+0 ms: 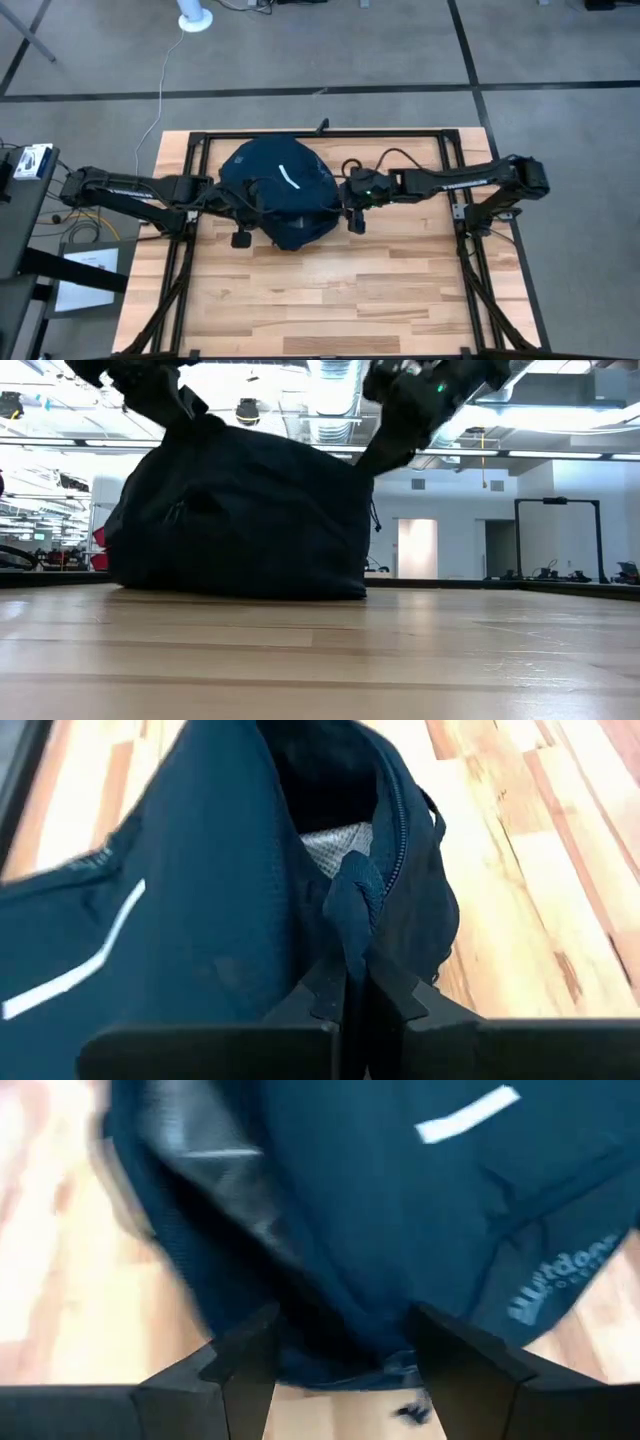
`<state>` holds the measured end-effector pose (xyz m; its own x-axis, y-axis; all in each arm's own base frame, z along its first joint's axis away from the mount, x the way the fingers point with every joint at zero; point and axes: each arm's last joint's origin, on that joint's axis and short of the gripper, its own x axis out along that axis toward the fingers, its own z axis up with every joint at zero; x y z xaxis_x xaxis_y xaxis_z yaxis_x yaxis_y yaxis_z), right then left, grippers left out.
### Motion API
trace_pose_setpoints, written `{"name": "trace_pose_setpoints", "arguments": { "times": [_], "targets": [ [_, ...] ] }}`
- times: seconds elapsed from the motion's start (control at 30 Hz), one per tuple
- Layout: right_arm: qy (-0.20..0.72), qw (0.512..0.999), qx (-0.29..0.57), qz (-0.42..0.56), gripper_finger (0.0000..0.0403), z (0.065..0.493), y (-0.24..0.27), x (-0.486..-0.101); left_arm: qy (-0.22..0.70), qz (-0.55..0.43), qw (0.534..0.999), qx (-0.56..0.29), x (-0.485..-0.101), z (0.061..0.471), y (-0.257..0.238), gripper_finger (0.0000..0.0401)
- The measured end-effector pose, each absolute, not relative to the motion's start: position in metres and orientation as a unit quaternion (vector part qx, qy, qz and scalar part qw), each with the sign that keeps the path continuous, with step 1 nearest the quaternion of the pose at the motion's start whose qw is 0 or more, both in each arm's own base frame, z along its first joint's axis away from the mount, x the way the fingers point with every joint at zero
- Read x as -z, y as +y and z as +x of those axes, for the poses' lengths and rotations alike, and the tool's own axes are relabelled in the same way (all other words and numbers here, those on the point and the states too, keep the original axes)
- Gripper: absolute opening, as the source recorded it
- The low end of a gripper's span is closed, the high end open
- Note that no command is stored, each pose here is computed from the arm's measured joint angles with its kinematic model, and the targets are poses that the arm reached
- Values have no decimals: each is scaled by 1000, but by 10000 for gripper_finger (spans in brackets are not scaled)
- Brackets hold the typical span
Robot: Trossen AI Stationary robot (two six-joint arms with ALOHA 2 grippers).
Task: Unpack backpack
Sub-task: Open the dark blue backpack
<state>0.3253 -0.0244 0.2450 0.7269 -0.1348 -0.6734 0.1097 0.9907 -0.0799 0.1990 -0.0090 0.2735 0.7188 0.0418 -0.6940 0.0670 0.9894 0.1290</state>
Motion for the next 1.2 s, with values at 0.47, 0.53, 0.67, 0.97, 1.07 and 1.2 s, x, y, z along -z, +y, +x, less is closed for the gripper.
{"name": "trace_pose_setpoints", "arguments": {
  "times": [0.47,0.53,0.67,0.97,1.07,1.2],
  "targets": [
    [393,909,137,7,72,339,-60,-212,366,66,928,6,-273,200,-9,0],
    [398,907,139,15,26,337,-60,-212,366,83,927,-9,-273,201,-8,0],
    [420,894,145,48,22,328,-50,-217,365,95,925,-47,-273,201,2,0],
    [472,872,39,124,22,295,5,-244,352,105,929,-53,-262,230,23,0],
    [427,891,-33,147,22,292,23,-262,372,118,920,-37,-247,244,26,0],
    [353,917,-103,157,22,297,35,-279,404,126,906,-25,-226,258,30,0]
  ]
}}
